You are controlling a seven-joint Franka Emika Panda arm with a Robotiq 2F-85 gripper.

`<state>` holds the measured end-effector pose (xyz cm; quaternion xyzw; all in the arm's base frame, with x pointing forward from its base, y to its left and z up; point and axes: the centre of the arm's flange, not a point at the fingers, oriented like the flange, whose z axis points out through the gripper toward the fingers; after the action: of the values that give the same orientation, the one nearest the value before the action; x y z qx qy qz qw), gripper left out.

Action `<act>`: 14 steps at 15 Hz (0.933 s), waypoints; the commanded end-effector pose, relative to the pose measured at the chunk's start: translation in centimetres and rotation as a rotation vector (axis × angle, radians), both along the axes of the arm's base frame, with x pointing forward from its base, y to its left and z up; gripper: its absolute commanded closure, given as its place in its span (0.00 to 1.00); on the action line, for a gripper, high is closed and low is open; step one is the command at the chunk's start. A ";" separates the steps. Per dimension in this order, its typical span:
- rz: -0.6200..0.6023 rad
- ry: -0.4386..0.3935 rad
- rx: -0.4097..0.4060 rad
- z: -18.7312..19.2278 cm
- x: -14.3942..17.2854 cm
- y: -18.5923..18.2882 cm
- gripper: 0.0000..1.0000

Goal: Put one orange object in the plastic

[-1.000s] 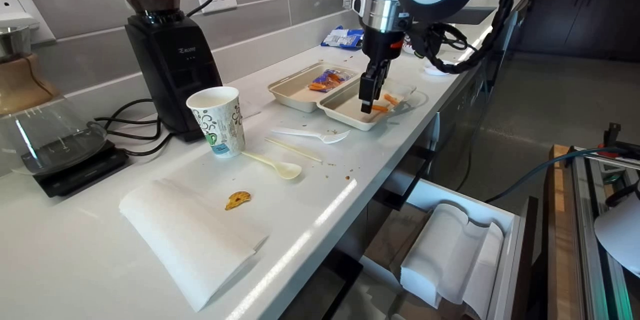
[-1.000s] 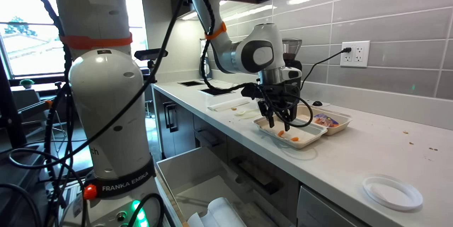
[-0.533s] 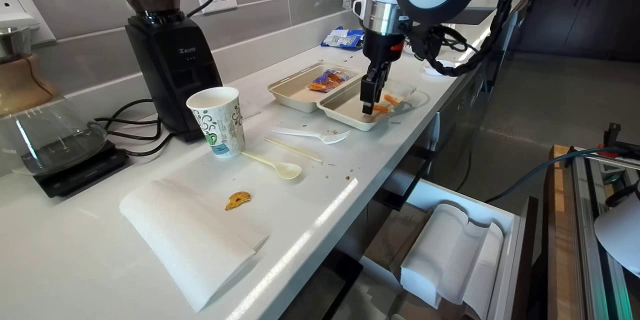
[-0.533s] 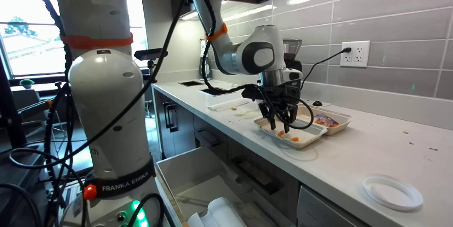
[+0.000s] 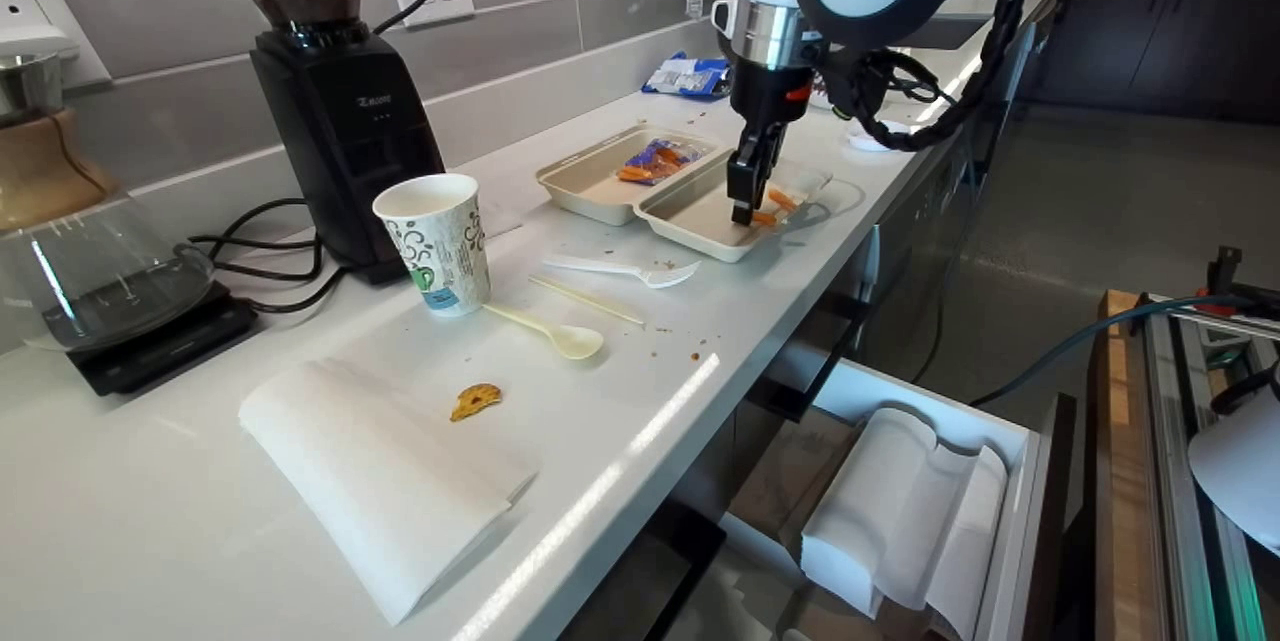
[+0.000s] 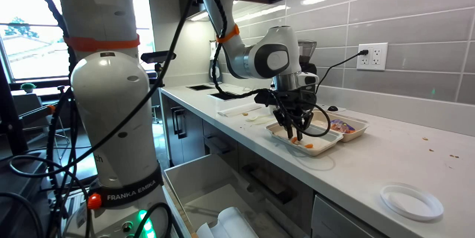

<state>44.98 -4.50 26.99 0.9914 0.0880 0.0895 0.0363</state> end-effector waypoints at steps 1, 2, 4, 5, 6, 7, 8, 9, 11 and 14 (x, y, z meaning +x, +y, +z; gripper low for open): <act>0.000 -0.010 -0.006 -0.6 -0.4 -0.4 0.90; -0.001 -0.010 -0.006 -0.6 -0.4 -0.4 1.00; -0.002 -0.011 -0.005 -0.6 -0.4 -0.4 0.98; 0.000 -0.011 -0.004 -0.6 -0.4 -0.4 0.97; -0.002 -0.012 -0.004 -0.5 -0.4 -0.4 0.98; 0.000 -0.017 -0.002 -0.2 -0.4 -0.4 0.97; 0.000 -0.024 -0.006 0.4 -0.4 -0.5 0.97; -0.001 -0.034 -0.013 1.2 -0.2 -0.5 0.97; -0.002 -0.070 -0.038 3.4 0.4 -0.8 0.97; -0.010 -0.144 -0.092 6.8 1.4 -2.1 0.97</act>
<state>46.18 -5.55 30.76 0.9853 0.0927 0.1294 0.0614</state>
